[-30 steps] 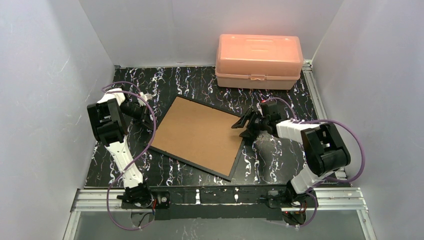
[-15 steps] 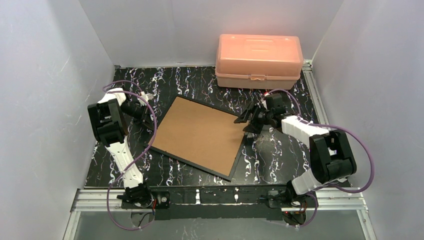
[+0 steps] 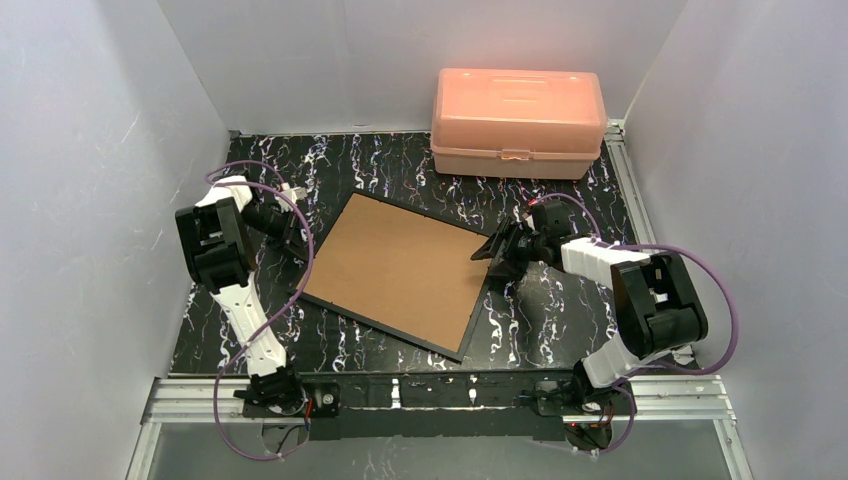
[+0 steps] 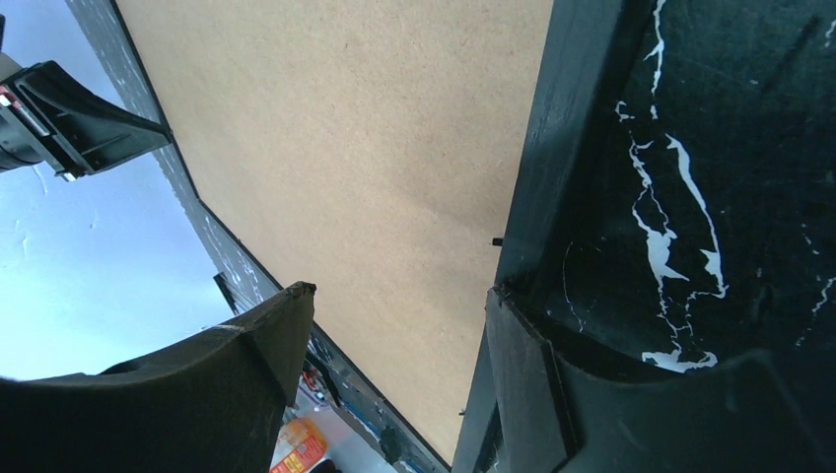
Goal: Put the photo into the frame
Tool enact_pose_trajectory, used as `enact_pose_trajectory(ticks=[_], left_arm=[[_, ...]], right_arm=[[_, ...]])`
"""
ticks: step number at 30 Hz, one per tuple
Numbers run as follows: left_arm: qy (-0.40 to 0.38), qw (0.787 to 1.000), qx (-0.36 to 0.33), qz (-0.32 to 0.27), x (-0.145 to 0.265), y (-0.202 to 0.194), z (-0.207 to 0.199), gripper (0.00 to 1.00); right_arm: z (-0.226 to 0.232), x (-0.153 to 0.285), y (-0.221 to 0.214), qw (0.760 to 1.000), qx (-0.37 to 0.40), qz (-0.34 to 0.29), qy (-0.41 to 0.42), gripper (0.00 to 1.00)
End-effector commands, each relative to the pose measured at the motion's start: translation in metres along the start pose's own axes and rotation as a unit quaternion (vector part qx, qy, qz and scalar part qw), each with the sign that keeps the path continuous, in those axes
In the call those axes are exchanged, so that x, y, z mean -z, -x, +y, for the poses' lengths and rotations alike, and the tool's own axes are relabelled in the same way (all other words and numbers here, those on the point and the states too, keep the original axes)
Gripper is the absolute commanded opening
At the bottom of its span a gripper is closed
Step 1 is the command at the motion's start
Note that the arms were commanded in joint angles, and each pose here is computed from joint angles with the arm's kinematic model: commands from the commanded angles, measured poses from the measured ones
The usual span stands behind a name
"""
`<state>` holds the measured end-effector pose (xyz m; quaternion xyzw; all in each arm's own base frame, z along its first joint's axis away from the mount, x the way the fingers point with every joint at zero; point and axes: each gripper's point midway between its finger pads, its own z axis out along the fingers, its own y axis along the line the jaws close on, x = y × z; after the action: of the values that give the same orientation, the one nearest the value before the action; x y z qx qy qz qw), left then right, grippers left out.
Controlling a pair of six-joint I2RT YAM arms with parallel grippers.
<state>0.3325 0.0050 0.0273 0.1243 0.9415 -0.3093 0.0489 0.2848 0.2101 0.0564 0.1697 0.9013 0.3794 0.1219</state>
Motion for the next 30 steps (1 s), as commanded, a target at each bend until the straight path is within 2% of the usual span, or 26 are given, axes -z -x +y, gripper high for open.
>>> enact_pose_trajectory(ticks=[1,15,30], left_arm=[[0.009,0.999,-0.019,0.038,-0.015,-0.014,0.003,0.0],[0.012,0.999,-0.021,0.037,-0.014,-0.014,0.003,0.0],[0.011,0.999,-0.02,0.038,-0.014,-0.014,0.004,0.0]], right_arm=[[-0.01,-0.007,0.002,1.0,0.001,-0.008,-0.006,0.73],[-0.025,-0.006,0.017,0.999,0.004,-0.029,-0.029,0.71],[-0.044,-0.016,0.002,0.999,-0.016,-0.002,-0.039,0.71]])
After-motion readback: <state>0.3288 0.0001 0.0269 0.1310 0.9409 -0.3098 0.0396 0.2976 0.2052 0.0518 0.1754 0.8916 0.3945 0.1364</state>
